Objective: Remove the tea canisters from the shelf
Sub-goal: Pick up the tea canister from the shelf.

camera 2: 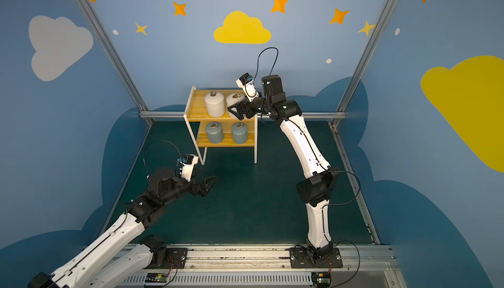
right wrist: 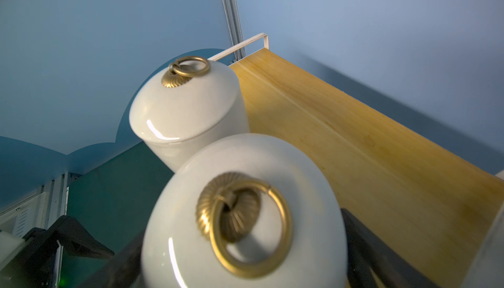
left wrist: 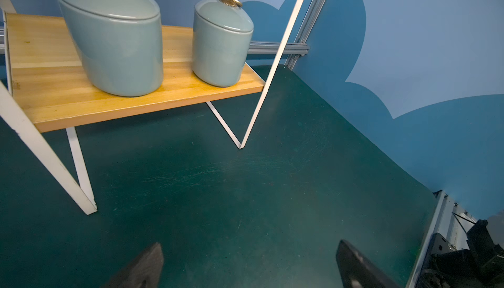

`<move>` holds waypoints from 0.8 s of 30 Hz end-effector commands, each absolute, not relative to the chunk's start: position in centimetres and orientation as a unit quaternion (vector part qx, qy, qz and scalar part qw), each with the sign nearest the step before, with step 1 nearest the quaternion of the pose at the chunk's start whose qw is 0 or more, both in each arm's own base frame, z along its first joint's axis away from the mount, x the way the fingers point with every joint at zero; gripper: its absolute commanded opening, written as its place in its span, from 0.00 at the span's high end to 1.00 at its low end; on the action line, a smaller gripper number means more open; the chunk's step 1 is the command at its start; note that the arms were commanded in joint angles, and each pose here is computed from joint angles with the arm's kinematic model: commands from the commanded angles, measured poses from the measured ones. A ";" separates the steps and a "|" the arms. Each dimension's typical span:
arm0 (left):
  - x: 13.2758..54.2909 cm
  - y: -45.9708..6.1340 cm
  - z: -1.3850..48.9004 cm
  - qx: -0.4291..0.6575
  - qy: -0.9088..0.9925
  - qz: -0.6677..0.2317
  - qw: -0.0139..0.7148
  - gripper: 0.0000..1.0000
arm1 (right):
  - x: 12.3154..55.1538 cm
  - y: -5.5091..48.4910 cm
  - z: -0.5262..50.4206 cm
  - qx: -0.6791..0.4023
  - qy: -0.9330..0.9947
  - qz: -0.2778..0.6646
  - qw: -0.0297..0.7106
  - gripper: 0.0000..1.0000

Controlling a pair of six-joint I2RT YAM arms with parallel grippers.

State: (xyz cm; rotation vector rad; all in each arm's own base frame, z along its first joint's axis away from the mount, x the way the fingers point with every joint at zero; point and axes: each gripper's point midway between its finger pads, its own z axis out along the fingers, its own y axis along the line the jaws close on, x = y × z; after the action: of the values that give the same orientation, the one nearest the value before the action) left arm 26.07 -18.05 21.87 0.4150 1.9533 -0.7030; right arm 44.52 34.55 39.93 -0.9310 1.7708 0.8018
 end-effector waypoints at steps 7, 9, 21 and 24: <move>25.9 -18.0 22.0 0.175 0.801 -0.289 0.495 0.00 | 44.8 35.1 41.7 -0.377 0.706 0.333 0.499 0.06; 25.9 -18.0 22.0 0.175 0.801 -0.289 0.495 0.00 | 44.9 35.2 41.7 -0.377 0.705 0.335 0.499 0.06; 25.8 -17.9 21.9 0.174 0.802 -0.287 0.494 0.00 | 44.8 35.5 41.9 -0.380 0.698 0.342 0.502 0.22; 25.7 -17.9 21.9 0.175 0.802 -0.286 0.493 0.00 | 44.7 35.5 42.1 -0.380 0.696 0.342 0.504 0.27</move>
State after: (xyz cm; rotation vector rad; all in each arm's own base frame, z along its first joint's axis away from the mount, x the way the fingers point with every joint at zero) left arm 25.95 -17.99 22.14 0.4148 1.9441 -0.7030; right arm 44.73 35.11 40.70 -0.9206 1.7322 0.8140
